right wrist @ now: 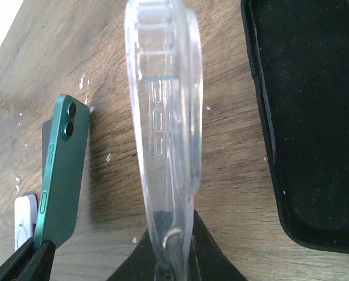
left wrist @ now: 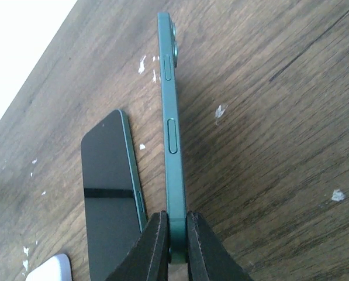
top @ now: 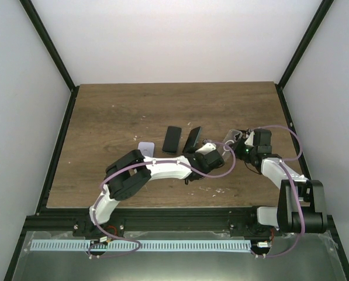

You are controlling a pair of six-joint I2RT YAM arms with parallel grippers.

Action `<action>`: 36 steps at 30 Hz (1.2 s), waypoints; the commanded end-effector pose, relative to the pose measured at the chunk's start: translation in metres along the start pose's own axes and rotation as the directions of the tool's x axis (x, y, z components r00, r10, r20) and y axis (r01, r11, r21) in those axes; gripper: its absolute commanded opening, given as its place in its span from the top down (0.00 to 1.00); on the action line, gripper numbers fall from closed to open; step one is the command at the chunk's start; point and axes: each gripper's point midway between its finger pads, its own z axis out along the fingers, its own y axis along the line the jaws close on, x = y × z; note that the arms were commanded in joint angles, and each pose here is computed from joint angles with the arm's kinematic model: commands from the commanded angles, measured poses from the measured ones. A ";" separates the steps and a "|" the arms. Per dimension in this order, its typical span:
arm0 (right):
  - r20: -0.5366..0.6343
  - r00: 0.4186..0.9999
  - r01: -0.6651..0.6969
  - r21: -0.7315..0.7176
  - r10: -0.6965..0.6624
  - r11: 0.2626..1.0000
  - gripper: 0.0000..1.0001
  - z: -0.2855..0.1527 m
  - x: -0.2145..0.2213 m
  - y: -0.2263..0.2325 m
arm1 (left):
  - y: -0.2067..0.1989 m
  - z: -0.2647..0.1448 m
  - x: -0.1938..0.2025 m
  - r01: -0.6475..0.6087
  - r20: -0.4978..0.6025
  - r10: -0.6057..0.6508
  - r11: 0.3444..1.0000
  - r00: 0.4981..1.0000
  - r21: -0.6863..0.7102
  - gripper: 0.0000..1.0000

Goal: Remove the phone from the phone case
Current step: Place the phone at the center of the board.

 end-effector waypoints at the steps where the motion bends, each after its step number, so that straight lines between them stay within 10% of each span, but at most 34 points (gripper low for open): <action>1: 0.013 1.000 0.011 -0.012 -0.010 1.000 0.99 -0.002 -0.006 0.003 | -0.005 0.008 0.028 -0.034 -0.126 0.039 0.999 0.991 0.038 1.00; 17: 0.007 1.000 0.010 -0.018 -0.010 1.000 0.99 -0.001 -0.005 0.003 | 0.000 0.033 0.049 -0.013 -0.268 0.028 0.998 0.963 0.059 0.85; 24: 0.011 1.000 0.027 -0.023 -0.027 0.999 0.99 -0.001 -0.006 0.005 | -0.004 0.032 0.046 -0.010 -0.271 0.034 0.996 0.962 0.090 0.53; 36: 0.002 0.953 0.301 -0.112 -0.303 0.947 0.99 -0.013 -0.018 0.038 | 0.042 -0.047 0.014 0.137 -0.175 -0.090 0.952 0.980 0.275 0.38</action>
